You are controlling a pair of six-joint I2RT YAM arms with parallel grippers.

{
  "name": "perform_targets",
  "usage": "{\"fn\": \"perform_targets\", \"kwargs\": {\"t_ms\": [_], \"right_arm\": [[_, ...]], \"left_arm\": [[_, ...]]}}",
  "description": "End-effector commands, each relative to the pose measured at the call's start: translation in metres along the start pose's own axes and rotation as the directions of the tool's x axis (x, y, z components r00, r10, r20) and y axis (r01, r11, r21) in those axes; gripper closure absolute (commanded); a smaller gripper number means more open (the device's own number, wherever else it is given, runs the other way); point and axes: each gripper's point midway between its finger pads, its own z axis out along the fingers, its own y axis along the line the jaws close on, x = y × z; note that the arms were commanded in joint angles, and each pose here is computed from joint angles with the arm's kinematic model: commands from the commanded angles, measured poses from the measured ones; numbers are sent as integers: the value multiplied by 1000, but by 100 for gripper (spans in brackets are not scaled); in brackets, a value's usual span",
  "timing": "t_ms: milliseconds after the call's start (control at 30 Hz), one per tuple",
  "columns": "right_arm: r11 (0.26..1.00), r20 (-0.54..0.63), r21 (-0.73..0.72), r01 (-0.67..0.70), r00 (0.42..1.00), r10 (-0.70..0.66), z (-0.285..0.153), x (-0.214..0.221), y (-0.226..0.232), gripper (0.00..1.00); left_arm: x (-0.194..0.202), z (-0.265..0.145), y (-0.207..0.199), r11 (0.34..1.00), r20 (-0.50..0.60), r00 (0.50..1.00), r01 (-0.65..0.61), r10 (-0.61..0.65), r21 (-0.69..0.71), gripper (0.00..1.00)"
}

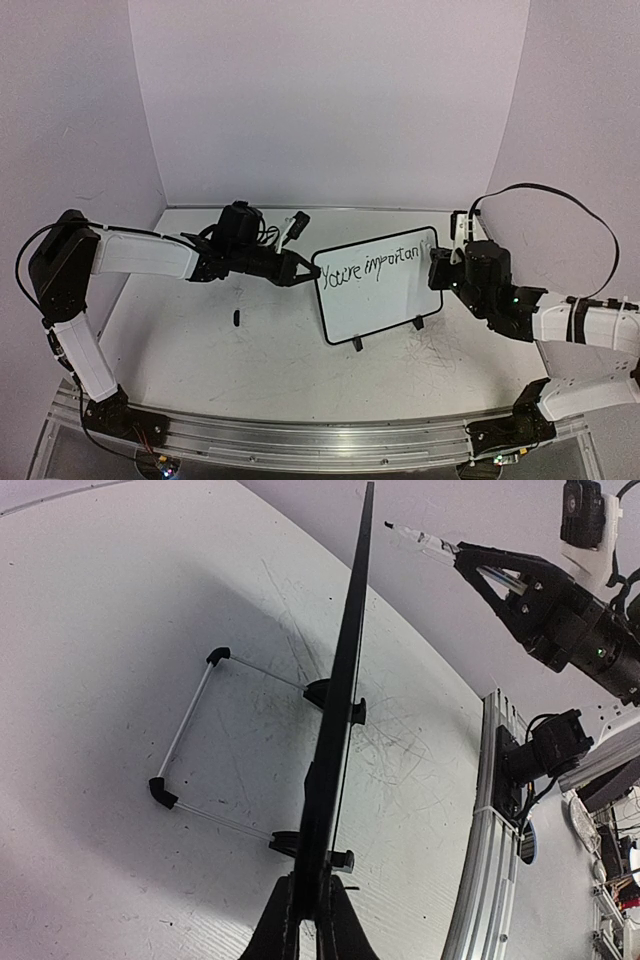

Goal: Write a sentence on the whiteboard

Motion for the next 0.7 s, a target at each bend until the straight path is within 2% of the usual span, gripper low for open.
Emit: {"fn": "perform_targets", "kwargs": {"t_ms": [0, 667], "right_arm": [[1000, 78, -15, -24, 997, 25, 4, -32, 7, 100], [1000, -38, -3, -25, 999, 25, 8, 14, -2, 100]], "left_arm": [[-2, -6, 3, 998, 3, 999, -38, 38, -45, 100], [-2, -6, 3, 998, 4, 999, -39, 39, -44, 100]]}}
